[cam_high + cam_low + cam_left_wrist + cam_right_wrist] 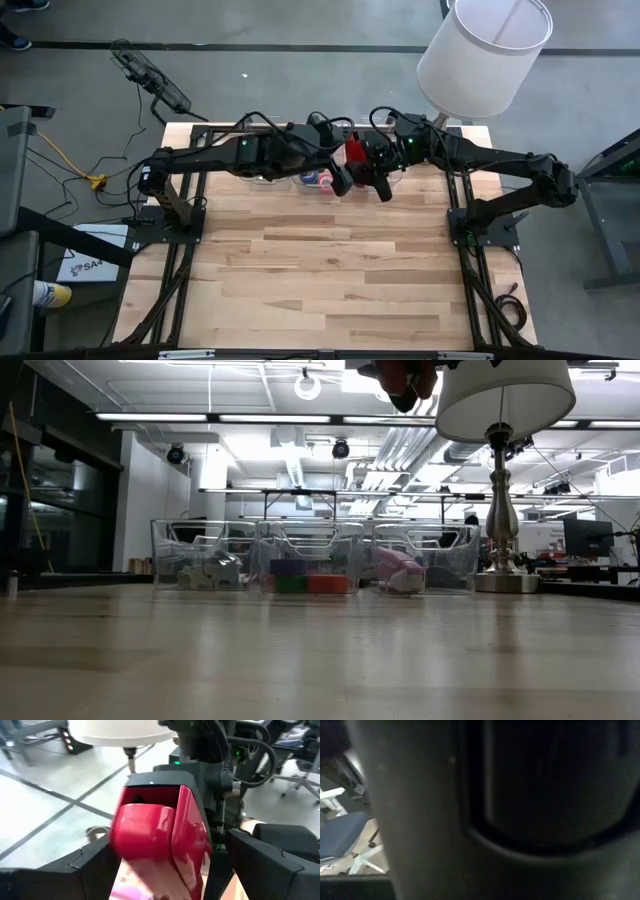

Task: Pick and place Stapler, Stapler remover, tape
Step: Put the red stapler into the right transparent bin

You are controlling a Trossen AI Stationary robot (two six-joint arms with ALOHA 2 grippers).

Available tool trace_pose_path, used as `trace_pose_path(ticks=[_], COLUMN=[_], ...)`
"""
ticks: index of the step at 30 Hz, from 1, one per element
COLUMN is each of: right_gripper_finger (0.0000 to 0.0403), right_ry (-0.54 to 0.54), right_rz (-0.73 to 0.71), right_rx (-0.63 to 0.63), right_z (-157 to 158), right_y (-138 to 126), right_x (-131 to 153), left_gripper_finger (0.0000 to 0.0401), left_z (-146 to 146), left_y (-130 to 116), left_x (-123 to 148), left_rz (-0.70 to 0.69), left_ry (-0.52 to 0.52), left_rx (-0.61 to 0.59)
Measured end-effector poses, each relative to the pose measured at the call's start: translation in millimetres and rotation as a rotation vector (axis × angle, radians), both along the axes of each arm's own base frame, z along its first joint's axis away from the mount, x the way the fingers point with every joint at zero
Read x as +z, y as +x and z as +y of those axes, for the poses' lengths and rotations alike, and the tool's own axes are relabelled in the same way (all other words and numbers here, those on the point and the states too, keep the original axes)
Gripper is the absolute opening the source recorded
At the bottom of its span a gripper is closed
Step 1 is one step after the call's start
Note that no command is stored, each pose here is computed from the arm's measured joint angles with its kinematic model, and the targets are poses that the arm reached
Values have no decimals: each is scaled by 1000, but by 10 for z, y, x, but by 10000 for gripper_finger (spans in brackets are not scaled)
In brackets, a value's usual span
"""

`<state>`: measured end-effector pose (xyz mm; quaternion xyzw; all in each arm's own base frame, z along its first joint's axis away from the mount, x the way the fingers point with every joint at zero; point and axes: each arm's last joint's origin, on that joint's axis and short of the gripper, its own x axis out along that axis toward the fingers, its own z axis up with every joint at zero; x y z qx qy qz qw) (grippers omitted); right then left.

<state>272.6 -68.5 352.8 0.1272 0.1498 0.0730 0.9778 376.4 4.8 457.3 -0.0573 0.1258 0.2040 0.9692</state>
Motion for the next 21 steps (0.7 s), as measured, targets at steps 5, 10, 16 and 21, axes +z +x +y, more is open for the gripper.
trace_pose_path(ticks=[5, 10, 16, 21], right_gripper_finger=[151, 151, 151, 151], right_ry=[18, 19, 13, 37], right_rz=[44, 102, 165, 220], right_rx=[-61, -169, -324, -472], right_z=[-123, -273, -507, -741], right_y=[-50, -114, -227, -238], right_x=[-36, -87, -140, -257], left_gripper_finger=[338, 338, 339, 339], left_z=[9, 29, 83, 176], left_y=[-142, -373, -680, -837], left_x=[49, 135, 98, -50], left_rz=[41, 91, 269, 471], left_ry=[16, 39, 117, 127], left_rx=[43, 109, 297, 360])
